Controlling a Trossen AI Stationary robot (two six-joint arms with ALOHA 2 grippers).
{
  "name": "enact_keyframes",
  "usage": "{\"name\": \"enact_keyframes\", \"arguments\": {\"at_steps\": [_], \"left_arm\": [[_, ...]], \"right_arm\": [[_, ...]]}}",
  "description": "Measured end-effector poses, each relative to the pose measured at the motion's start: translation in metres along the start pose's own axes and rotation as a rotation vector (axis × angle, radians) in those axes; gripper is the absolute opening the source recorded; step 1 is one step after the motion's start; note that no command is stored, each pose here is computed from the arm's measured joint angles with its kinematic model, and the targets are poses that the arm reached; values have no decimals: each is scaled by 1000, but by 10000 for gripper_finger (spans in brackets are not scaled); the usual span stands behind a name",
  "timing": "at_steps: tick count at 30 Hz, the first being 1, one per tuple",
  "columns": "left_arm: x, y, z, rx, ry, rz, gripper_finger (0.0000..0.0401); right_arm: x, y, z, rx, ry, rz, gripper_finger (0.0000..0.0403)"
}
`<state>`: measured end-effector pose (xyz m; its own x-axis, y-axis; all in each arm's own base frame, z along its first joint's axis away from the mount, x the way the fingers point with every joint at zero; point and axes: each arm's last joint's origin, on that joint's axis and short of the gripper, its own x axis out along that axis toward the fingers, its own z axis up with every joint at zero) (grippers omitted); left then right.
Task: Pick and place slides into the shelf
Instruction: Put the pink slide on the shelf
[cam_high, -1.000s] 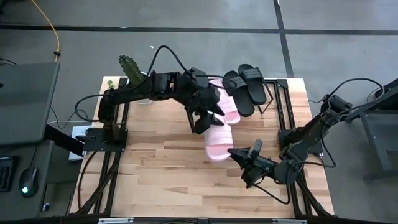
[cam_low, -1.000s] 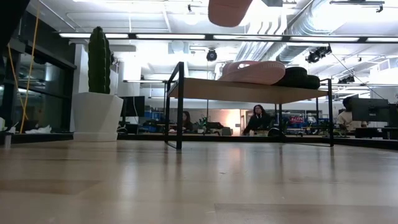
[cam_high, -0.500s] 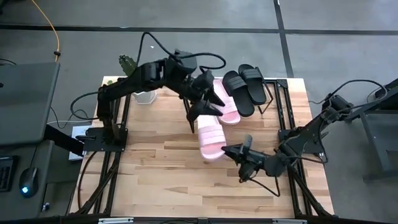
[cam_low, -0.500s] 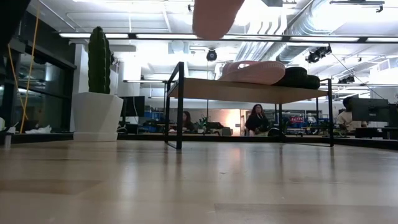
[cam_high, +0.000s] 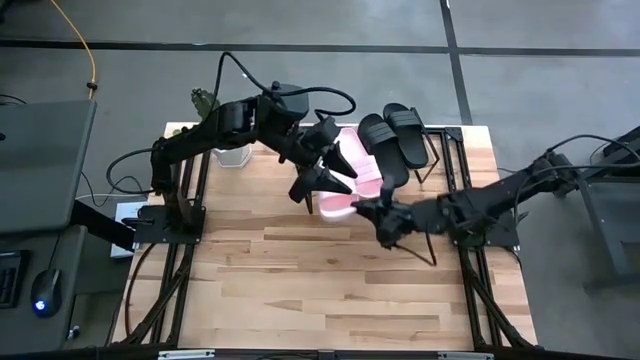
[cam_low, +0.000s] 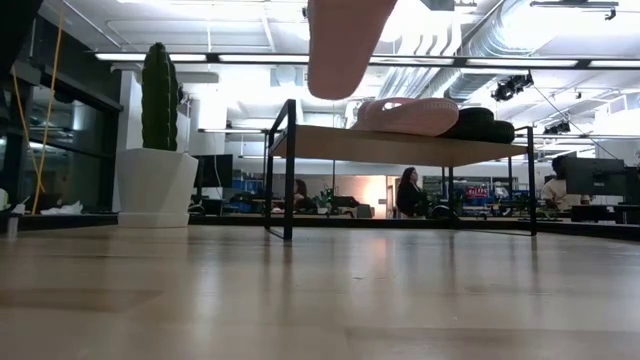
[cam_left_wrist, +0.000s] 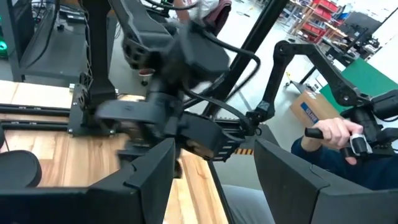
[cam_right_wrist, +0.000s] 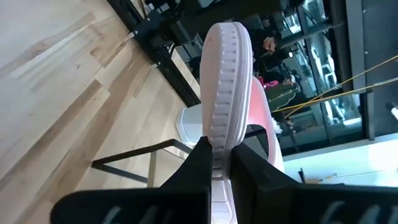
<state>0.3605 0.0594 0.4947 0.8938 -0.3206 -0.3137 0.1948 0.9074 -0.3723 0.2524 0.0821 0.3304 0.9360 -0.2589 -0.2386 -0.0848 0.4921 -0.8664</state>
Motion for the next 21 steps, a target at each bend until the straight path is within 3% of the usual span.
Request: {"name": "enact_keyframes", "arguments": {"at_steps": [21], "left_arm": [[-3, -2, -1, 9, 9, 0, 209]], "right_arm": [[40, -60, -86, 146, -91, 71, 3]]}}
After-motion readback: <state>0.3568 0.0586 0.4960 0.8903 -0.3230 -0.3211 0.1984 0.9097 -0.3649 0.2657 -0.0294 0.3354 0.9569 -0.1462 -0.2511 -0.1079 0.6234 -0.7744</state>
